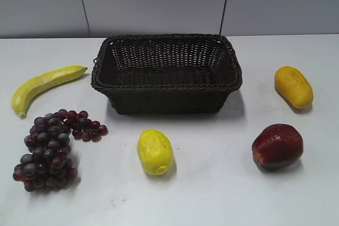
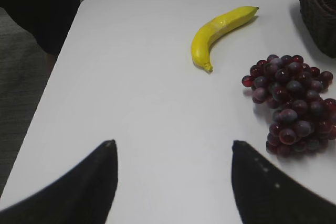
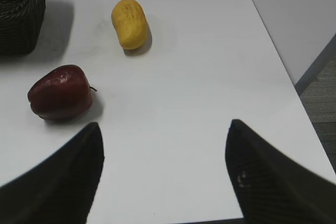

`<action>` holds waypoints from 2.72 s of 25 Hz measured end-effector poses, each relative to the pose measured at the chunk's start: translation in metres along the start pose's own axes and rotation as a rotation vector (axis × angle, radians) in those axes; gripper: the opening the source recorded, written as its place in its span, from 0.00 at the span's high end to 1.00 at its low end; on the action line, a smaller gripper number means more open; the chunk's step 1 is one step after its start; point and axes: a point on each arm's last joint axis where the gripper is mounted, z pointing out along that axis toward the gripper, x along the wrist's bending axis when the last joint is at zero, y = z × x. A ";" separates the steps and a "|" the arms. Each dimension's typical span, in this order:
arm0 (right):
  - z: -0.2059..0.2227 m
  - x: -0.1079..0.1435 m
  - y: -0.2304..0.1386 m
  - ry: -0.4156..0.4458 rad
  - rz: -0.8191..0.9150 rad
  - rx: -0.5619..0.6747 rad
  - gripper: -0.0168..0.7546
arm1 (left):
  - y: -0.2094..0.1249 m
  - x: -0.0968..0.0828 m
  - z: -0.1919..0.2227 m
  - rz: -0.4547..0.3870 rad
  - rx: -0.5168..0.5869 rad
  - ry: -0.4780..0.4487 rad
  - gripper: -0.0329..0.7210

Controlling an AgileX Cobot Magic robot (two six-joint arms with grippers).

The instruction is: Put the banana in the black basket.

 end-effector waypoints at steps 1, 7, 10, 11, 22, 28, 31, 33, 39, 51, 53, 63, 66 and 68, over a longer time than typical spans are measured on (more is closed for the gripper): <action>0.000 0.000 0.000 0.000 0.000 0.000 0.26 | 0.000 0.000 0.000 0.000 0.000 0.000 0.29; 0.000 0.000 0.000 0.000 0.000 0.000 0.26 | 0.000 0.000 0.000 0.000 0.000 0.000 0.29; 0.000 0.000 0.000 0.000 0.000 0.000 0.26 | 0.000 0.000 0.000 0.000 0.000 0.000 0.29; 0.000 0.000 0.000 0.000 0.000 0.000 0.26 | 0.000 0.000 0.000 0.000 0.000 0.000 0.29; 0.000 0.000 0.000 0.000 0.000 0.000 0.26 | 0.000 0.000 0.000 0.000 -0.001 0.000 0.29; 0.000 0.000 0.000 0.000 0.000 0.000 0.26 | 0.000 0.000 0.000 0.000 -0.002 0.000 0.29; 0.000 0.000 0.000 0.000 0.000 0.000 0.26 | 0.000 0.001 0.000 0.003 -0.001 0.007 0.29; 0.000 0.000 0.000 0.000 0.000 0.000 0.26 | 0.000 0.001 0.000 0.006 -0.001 0.011 0.29; 0.000 0.000 0.000 0.000 0.000 0.000 0.26 | 0.004 0.002 -0.003 0.011 -0.032 0.024 0.29; 0.000 0.000 0.000 0.000 0.000 0.000 0.26 | 0.051 0.013 -0.003 0.077 -0.315 0.135 0.29; 0.000 0.000 0.000 0.000 0.000 0.000 0.26 | 0.060 0.014 0.004 0.082 -0.329 0.135 0.29; 0.000 0.000 0.000 0.000 0.000 0.000 0.26 | 0.102 0.020 0.051 0.102 -0.273 0.119 0.29; 0.000 0.000 0.000 0.000 0.000 0.000 0.26 | 0.114 0.021 0.069 0.108 -0.204 0.109 0.22; 0.000 0.000 0.000 0.000 0.000 0.000 0.26 | 0.122 0.023 0.086 0.109 -0.123 0.098 0.15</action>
